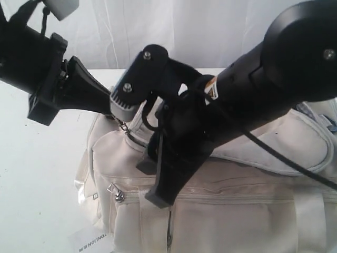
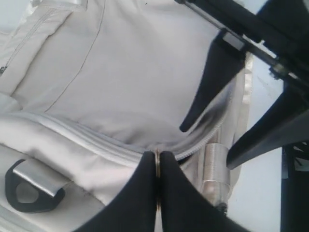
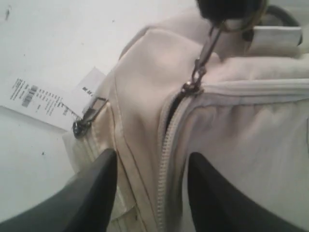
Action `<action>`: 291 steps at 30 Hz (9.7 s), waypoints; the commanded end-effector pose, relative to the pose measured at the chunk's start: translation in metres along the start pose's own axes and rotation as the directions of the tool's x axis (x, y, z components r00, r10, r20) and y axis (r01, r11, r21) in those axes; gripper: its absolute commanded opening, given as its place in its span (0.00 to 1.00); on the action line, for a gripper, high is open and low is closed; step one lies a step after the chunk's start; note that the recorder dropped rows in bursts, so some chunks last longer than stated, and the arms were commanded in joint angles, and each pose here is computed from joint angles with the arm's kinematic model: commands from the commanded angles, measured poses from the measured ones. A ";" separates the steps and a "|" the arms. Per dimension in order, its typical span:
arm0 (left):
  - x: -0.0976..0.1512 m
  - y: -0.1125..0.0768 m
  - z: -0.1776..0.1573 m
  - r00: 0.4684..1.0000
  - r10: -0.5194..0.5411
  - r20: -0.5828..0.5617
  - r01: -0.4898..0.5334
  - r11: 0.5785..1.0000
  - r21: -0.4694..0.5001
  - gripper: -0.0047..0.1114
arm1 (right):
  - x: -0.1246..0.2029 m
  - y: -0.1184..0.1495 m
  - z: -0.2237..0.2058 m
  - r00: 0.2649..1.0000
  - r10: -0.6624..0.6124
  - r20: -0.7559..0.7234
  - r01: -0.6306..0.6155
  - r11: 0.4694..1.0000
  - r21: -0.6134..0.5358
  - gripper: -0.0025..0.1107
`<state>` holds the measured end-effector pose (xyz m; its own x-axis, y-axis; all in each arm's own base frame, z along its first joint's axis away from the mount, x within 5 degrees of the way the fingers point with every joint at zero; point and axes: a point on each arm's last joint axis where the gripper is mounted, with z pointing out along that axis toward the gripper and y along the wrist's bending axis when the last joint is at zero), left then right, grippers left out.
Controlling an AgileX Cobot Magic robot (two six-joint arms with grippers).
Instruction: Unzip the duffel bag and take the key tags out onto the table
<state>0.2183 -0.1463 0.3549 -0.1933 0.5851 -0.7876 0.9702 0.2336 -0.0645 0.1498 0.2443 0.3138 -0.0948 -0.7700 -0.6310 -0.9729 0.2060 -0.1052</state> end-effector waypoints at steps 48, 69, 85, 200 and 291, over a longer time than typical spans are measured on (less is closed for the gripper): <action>-0.007 -0.012 -0.015 0.999 0.043 0.031 -0.043 0.999 -0.010 0.04 | -0.004 -0.001 0.023 0.994 0.104 -0.026 -0.106 0.994 -0.042 0.02; 0.002 0.036 0.016 1.000 -0.019 0.019 0.022 0.983 -0.180 0.04 | 0.014 0.005 0.030 0.988 0.103 -0.113 -0.112 0.991 -0.077 0.02; 0.002 0.086 0.036 0.985 -0.022 0.172 0.098 0.891 -0.444 0.04 | 0.014 0.006 0.030 0.987 0.112 -0.113 -0.121 0.989 -0.084 0.02; -0.015 0.190 0.131 0.993 0.111 0.035 -0.053 0.698 -0.714 0.62 | 0.075 0.001 -0.179 0.929 0.090 0.359 -0.312 0.713 0.628 0.39; -0.010 0.037 0.249 0.856 -0.289 -0.429 0.281 0.956 -0.084 0.19 | 0.084 0.000 -0.183 0.913 0.068 0.402 -0.343 0.661 0.667 0.39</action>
<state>0.3015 -0.3310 0.2144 -0.4798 0.7578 -0.4422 0.8727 0.4640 -0.1517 0.1038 0.0709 0.4017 -0.0756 -0.4517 -0.8889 -0.4753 0.8000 -0.3661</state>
